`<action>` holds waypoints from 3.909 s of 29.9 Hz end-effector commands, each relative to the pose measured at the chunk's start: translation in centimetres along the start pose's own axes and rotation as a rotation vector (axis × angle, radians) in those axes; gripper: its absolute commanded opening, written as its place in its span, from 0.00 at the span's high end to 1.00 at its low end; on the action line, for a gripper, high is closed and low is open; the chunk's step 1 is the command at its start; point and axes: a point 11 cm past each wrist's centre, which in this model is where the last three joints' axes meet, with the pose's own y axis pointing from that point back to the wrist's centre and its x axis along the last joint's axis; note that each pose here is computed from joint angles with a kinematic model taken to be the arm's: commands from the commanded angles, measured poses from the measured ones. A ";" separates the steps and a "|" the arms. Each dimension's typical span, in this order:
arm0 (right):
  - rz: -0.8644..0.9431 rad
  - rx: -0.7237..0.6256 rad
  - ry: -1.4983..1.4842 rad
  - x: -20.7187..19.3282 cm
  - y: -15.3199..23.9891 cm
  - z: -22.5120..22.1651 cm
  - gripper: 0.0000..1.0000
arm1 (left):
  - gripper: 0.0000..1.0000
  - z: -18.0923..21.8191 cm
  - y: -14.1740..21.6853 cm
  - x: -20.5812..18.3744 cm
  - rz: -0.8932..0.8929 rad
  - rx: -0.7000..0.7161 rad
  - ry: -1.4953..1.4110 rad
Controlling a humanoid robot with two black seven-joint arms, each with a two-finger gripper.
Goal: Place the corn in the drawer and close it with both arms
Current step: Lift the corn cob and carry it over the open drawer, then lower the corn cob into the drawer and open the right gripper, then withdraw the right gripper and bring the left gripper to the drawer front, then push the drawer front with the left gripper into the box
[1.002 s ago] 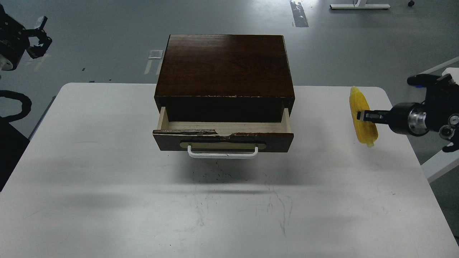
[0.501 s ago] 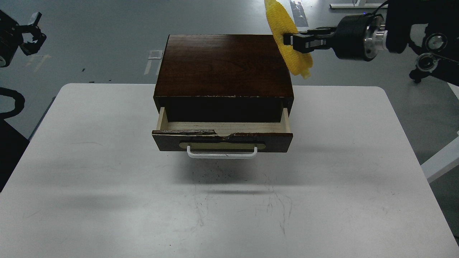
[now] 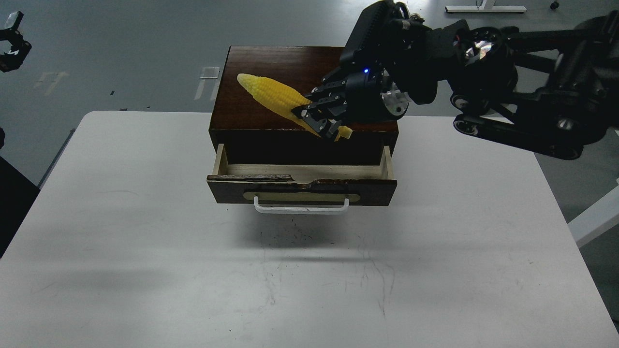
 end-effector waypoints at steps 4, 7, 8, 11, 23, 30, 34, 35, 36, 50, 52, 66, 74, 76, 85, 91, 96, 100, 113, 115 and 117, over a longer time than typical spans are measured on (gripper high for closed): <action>-0.076 0.024 0.138 -1.8 -1.3 -1.2 1.00 | 0.02 2.6 0.8 1.9 0.032 -0.032 -0.038; -0.101 0.043 0.171 -2.9 -1.9 -1.9 0.97 | 0.02 2.8 0.8 1.9 0.034 -0.035 -0.039; -0.107 0.046 0.182 -3.2 -2.1 -2.0 0.96 | 0.02 2.8 0.8 1.9 0.034 -0.035 -0.037; -0.128 0.058 0.224 -4.2 -2.5 -2.4 0.95 | 0.02 2.6 0.8 2.0 0.035 -0.025 -0.042; -0.123 0.065 0.206 -4.2 -2.7 -2.5 0.44 | 0.02 2.2 0.8 1.8 0.032 -0.026 -0.032; -0.056 0.053 0.165 -2.3 -2.2 -2.1 0.38 | 0.02 2.0 0.8 1.7 0.030 -0.019 -0.035; 0.023 0.042 0.082 0.0 -1.4 -1.4 0.32 | 0.02 1.9 0.6 1.3 0.018 -0.016 -0.033; 0.067 0.036 0.023 1.3 -0.9 -0.8 0.29 | 0.02 1.9 0.5 1.1 0.010 -0.017 -0.030; 0.111 0.028 -0.043 2.4 -0.3 0.0 0.24 | 0.02 1.8 0.4 0.8 0.002 -0.015 -0.027; 0.732 -0.011 -1.114 5.0 10.6 13.8 0.01 | 0.02 0.3 -1.0 -5.4 -0.219 0.057 -0.131; 0.798 -0.039 -1.211 3.8 12.1 15.8 0.01 | 0.02 0.2 -1.4 -7.0 -0.265 0.062 -0.147; 1.324 0.006 -2.007 -9.7 16.3 22.1 0.00 | 0.03 -5.7 2.1 -24.6 -0.947 0.164 -0.567; 1.549 0.042 -2.245 -19.6 18.2 20.6 0.00 | 0.09 -6.5 9.4 -31.9 -1.360 0.058 -0.896; 1.539 0.004 -2.291 -21.8 17.2 19.7 0.00 | 0.15 -6.5 10.9 -33.2 -1.423 0.025 -0.909; 1.544 0.018 -2.297 -23.1 17.6 19.2 0.00 | 0.86 -7.8 14.3 -36.2 -1.589 -0.073 -1.041; 1.542 0.001 -2.304 -23.9 17.6 18.9 0.00 | 1.00 -9.0 18.4 -38.0 -1.751 -0.152 -1.128; 1.525 0.033 -2.300 -23.9 17.7 18.8 0.00 | 1.00 -10.8 18.6 -37.3 -1.813 -0.180 -1.344; 1.506 0.061 -2.302 -24.0 17.5 18.5 0.00 | 1.00 -12.9 19.8 -36.0 -1.879 -0.135 -1.413; 1.502 0.003 -2.355 -27.0 16.5 17.1 0.00 | 1.00 -16.8 20.4 -33.4 -1.988 -0.151 -1.737; 1.502 0.004 -2.354 -27.0 16.5 17.1 0.00 | 1.00 -17.3 20.0 -32.6 -1.988 -0.152 -1.809; 1.503 0.005 -2.353 -27.0 16.5 17.1 0.00 | 1.00 -17.8 20.2 -32.3 -1.993 -0.144 -1.814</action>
